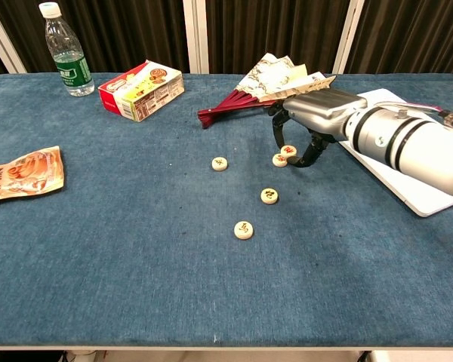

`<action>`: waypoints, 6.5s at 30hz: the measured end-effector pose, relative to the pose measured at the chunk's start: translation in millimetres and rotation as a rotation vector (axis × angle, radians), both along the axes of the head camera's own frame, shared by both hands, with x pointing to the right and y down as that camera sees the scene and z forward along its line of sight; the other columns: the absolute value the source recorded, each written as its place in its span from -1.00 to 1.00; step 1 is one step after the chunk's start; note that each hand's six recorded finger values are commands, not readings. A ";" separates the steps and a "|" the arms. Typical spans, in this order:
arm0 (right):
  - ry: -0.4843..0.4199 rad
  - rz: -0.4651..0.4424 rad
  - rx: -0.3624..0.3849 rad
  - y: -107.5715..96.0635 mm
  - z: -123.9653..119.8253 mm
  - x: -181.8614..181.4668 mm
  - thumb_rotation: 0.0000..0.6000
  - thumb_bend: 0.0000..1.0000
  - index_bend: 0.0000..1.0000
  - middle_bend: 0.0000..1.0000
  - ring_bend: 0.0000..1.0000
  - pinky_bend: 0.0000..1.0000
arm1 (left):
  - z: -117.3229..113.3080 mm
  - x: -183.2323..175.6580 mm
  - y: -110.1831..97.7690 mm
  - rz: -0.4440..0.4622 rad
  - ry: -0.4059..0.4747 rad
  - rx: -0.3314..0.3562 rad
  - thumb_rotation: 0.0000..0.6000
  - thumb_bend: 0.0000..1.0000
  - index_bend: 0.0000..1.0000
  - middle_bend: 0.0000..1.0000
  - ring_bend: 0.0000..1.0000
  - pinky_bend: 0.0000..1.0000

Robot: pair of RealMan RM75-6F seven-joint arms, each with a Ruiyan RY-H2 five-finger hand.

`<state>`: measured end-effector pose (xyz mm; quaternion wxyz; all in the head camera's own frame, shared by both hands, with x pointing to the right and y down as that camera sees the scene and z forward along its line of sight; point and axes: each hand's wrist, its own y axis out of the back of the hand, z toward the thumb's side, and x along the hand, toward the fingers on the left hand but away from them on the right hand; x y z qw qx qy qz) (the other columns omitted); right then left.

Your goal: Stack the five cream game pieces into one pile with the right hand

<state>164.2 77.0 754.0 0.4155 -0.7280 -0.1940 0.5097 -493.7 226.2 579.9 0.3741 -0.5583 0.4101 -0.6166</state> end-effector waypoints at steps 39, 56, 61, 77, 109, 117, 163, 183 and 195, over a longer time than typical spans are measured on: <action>-0.048 -0.056 0.035 8.9 -20.0 -14.3 1.00 0.03 -0.06 -0.65 -0.70 -0.59 | 2.4 -3.8 -1.4 -0.007 -0.001 -0.003 1.00 -1.00 -0.73 -0.79 -0.85 -0.98; -0.035 -0.251 0.011 68.0 -27.7 -23.8 1.00 -0.24 -0.03 -0.71 -0.85 -0.74 | 1.9 -2.0 -0.4 -0.003 0.003 0.003 1.00 -1.00 -0.73 -0.79 -0.85 -0.98; -0.019 -0.252 0.005 66.5 -20.1 -28.3 1.00 -0.20 -0.01 -0.71 -0.85 -0.74 | 2.1 -3.4 1.3 -0.008 0.002 0.001 1.00 -1.00 -0.73 -0.79 -0.85 -0.98; -0.012 -0.234 0.005 59.5 -12.0 -29.9 1.00 -0.09 0.17 -0.71 -0.85 -0.74 | 4.5 -6.0 2.4 -0.014 0.001 -0.004 1.00 -1.00 -0.73 -0.79 -0.85 -0.98; 0.028 -0.015 0.026 -16.5 -11.3 -5.8 1.00 -0.03 0.15 -0.71 -0.84 -0.74 | 7.0 -4.3 2.0 -0.013 -0.002 -0.019 1.00 -1.00 -0.73 -0.79 -0.85 -0.98; 0.038 -0.026 0.021 -13.3 -7.9 -7.8 1.00 -0.03 0.11 -0.71 -0.84 -0.74 | 7.8 -5.6 1.9 -0.016 -0.002 -0.022 1.00 -1.00 -0.73 -0.79 -0.85 -0.98; -0.101 -0.344 -0.033 94.8 -41.0 -50.7 1.00 -0.24 -0.05 -0.71 -0.84 -0.76 | 6.5 -6.6 7.0 -0.020 0.007 -0.013 1.00 -1.00 -0.73 -0.79 -0.85 -0.99; -0.088 -0.367 -0.037 103.6 -29.3 -65.7 1.00 -0.13 0.13 -0.71 -0.84 -0.76 | 9.4 -12.1 10.1 -0.032 0.007 -0.015 1.00 -1.00 -0.73 -0.79 -0.85 -0.99; -0.117 -0.211 0.032 48.8 -47.0 -48.3 1.00 -0.09 0.18 -0.71 -0.83 -0.76 | 9.5 -10.9 9.3 -0.026 0.009 -0.016 1.00 -1.00 -0.73 -0.79 -0.85 -0.99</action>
